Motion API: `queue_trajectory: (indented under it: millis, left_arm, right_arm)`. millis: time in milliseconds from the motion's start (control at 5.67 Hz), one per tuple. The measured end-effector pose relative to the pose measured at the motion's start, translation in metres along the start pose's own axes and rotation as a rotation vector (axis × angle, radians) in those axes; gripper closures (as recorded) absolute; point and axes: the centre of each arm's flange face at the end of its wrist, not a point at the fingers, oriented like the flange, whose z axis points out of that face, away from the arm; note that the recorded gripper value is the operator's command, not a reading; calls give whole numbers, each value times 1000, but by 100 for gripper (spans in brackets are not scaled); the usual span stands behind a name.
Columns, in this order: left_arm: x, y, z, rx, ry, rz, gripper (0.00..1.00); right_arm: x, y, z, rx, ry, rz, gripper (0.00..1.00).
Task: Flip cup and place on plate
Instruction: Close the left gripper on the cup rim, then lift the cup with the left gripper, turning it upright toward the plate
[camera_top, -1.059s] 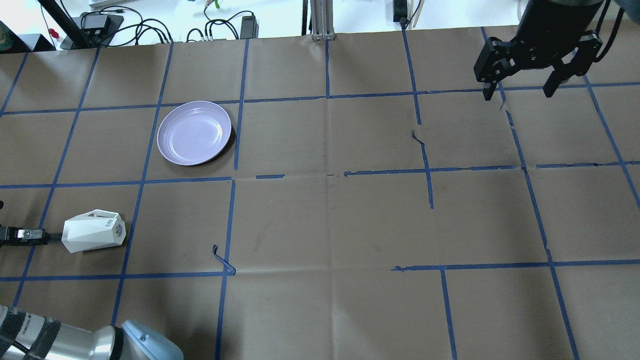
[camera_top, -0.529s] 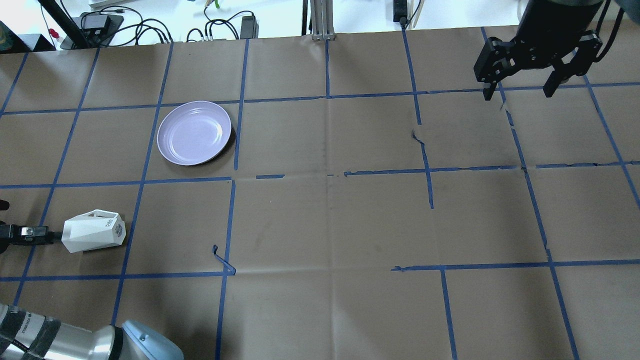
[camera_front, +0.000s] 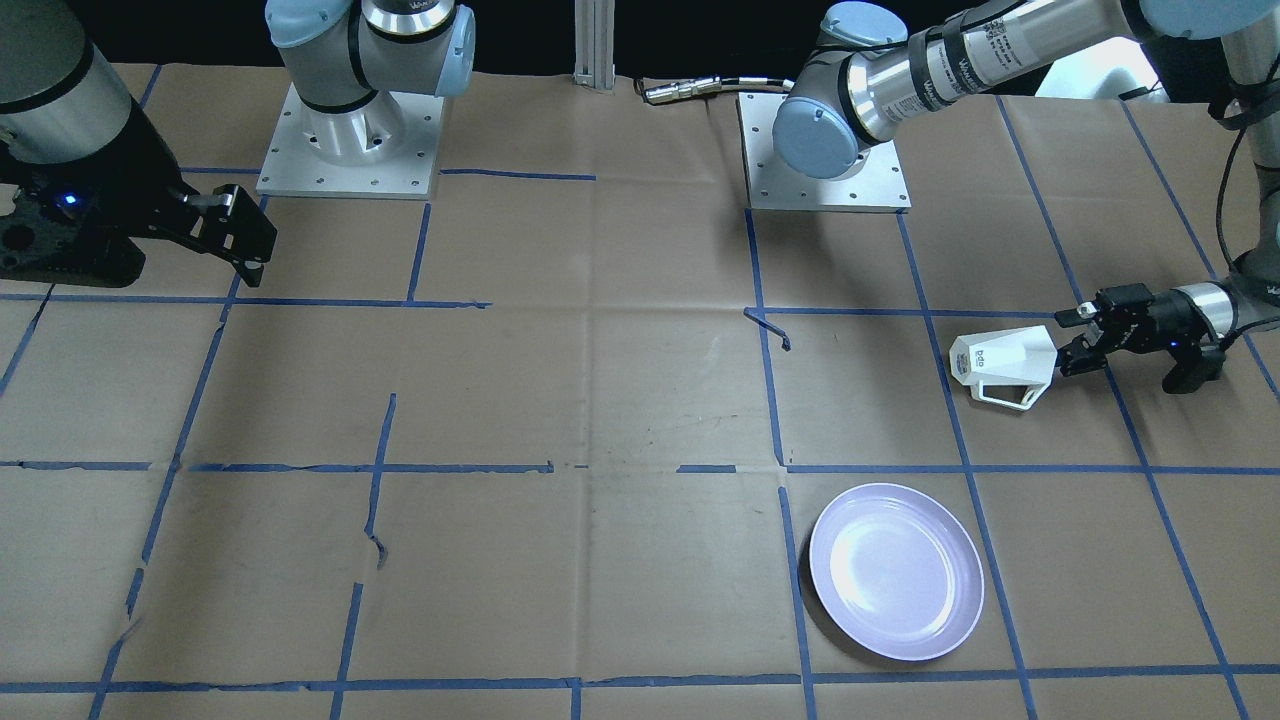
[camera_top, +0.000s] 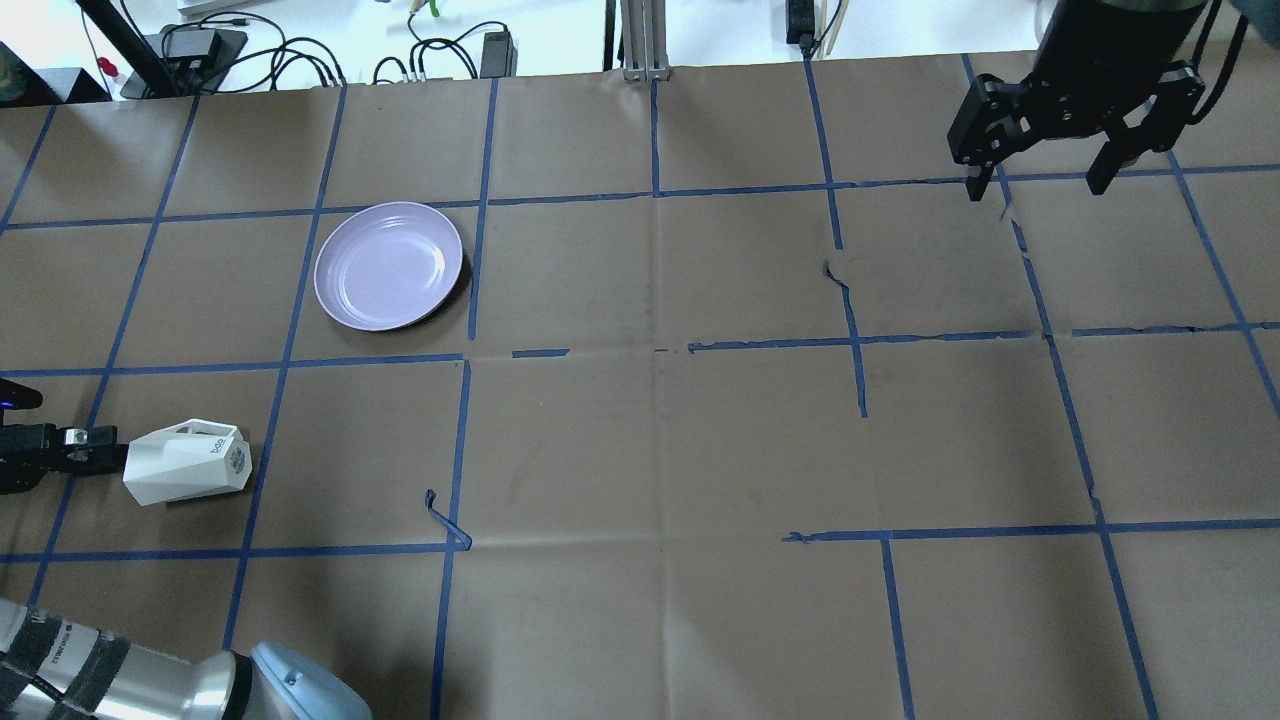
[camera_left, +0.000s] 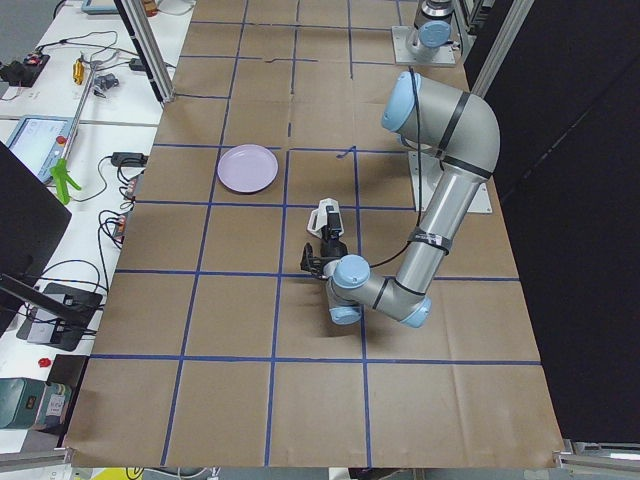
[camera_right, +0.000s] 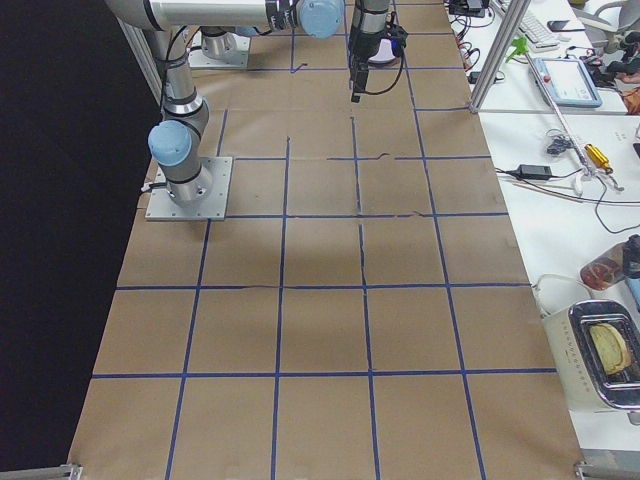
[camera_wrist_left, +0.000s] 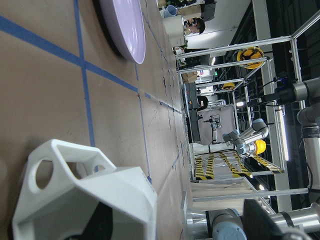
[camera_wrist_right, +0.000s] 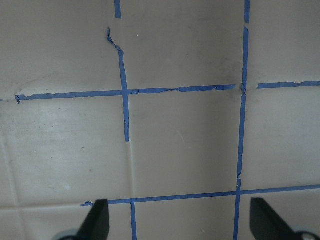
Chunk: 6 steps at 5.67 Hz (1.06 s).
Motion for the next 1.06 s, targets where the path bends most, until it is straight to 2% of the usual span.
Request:
queue_trajectory:
  millis: [176, 706, 1059]
  left_arm:
    - [0, 0, 0, -3, 1, 0, 98]
    - [0, 0, -1, -9, -8, 11, 100]
    - [31, -8, -9, -11, -40, 2, 100]
  right_arm:
    - [0, 0, 0, -1, 0, 0, 0]
    - [0, 0, 0, 0, 0, 0, 0]
    - [0, 0, 0, -1, 0, 0, 0]
